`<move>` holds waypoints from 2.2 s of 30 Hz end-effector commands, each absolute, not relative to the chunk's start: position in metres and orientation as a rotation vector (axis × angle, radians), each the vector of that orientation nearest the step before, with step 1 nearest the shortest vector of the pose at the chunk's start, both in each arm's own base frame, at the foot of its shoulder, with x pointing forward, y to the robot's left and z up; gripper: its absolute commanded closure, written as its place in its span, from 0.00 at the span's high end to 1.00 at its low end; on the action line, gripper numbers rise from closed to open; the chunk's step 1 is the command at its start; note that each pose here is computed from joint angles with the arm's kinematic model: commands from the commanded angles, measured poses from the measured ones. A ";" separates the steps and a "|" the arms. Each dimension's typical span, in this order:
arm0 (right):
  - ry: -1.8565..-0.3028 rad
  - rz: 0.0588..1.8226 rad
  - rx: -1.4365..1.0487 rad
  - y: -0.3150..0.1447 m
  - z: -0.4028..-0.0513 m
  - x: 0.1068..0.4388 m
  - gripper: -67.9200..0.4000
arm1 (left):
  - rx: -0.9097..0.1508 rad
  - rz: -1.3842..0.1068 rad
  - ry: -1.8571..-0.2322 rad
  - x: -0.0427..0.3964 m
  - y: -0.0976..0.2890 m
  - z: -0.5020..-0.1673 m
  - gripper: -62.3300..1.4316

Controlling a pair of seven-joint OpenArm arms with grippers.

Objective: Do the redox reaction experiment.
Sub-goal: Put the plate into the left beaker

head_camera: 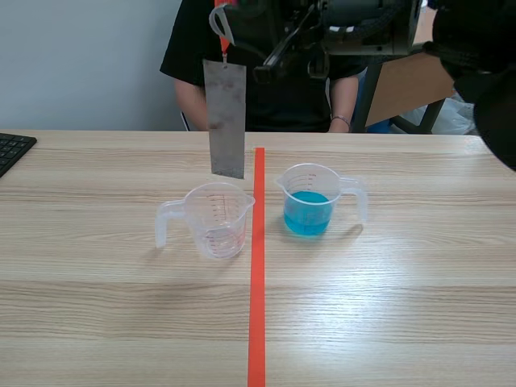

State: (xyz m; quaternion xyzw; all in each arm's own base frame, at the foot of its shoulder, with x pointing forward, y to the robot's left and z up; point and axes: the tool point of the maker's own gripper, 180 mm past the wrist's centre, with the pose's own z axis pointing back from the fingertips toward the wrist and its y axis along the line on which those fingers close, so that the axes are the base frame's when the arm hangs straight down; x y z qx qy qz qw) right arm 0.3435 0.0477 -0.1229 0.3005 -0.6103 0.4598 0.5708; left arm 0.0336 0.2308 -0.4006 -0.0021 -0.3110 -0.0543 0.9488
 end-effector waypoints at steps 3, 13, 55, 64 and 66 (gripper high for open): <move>-1.479 1.117 0.727 0.058 -0.106 0.340 0.03 | -0.002 -0.065 -0.644 0.031 0.227 -0.400 0.10; -1.460 1.152 0.730 0.071 -0.112 0.334 0.03 | -0.004 -0.034 -0.653 0.034 0.223 -0.402 0.10; -1.343 1.097 0.747 0.079 -0.194 0.355 0.03 | -0.004 -0.037 -0.671 0.042 0.223 -0.401 0.13; -1.312 1.092 0.706 0.072 -0.223 0.364 0.03 | -0.004 -0.037 -0.671 0.042 0.223 -0.401 0.37; -1.307 1.101 0.693 0.071 -0.226 0.364 0.03 | -0.004 -0.037 -0.671 0.042 0.223 -0.401 0.43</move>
